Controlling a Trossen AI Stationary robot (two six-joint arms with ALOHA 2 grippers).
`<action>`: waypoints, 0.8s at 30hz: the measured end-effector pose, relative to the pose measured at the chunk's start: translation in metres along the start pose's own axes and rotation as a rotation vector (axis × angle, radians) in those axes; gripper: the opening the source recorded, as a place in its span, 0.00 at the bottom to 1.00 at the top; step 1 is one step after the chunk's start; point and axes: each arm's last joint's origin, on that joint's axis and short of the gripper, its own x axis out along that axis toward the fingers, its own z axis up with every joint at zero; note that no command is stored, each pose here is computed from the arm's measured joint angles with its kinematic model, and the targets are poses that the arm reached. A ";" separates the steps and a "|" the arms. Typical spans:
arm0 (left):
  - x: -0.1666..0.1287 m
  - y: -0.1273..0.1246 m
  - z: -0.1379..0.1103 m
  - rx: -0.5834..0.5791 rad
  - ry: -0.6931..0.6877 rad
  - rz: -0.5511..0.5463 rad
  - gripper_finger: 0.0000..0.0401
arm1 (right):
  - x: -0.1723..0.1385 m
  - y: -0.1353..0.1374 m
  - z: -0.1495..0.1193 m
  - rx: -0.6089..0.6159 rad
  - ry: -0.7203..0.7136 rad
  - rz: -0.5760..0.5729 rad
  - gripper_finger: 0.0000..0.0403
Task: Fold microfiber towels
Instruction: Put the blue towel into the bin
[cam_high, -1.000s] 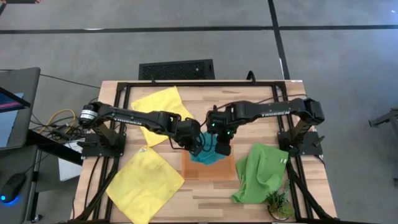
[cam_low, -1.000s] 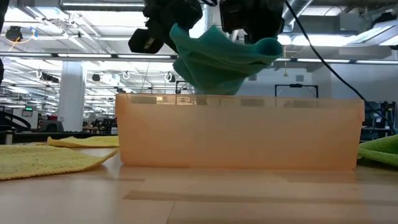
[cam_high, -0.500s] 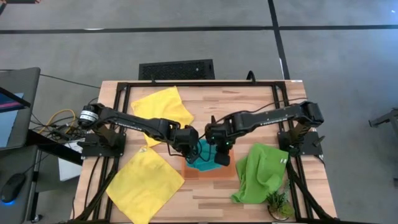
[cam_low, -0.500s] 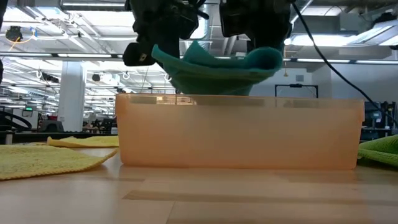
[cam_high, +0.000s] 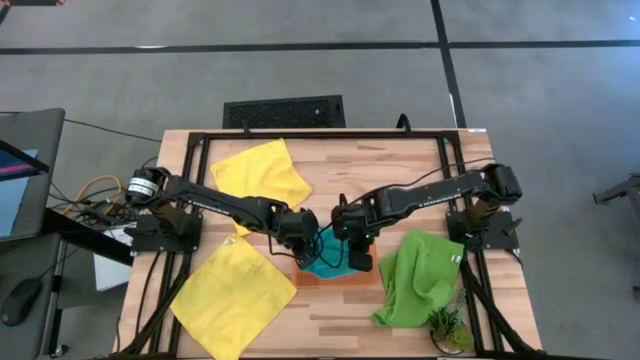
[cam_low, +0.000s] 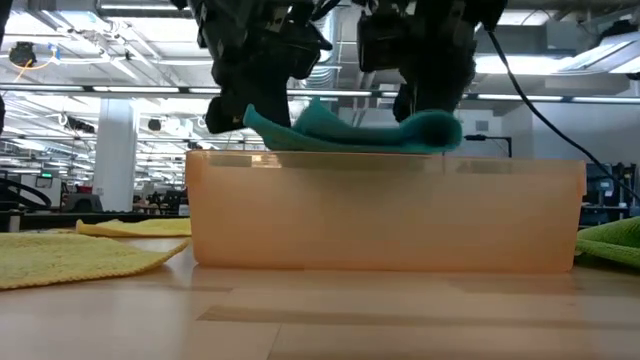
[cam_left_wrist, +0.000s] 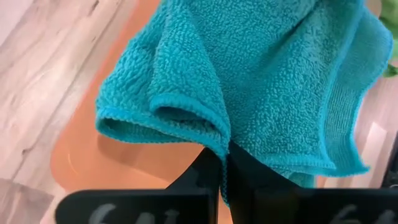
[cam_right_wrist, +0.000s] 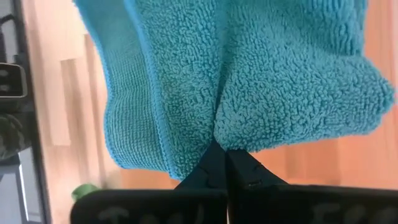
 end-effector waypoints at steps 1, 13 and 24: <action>0.002 0.001 -0.001 0.008 -0.002 -0.001 0.00 | 0.003 -0.001 -0.001 -0.002 -0.001 0.000 0.01; 0.015 0.008 -0.010 0.076 -0.023 -0.048 0.00 | 0.016 -0.006 -0.009 -0.033 -0.001 0.014 0.01; 0.016 0.011 -0.010 0.089 -0.024 -0.036 0.01 | 0.018 -0.007 -0.011 -0.033 0.000 0.019 0.13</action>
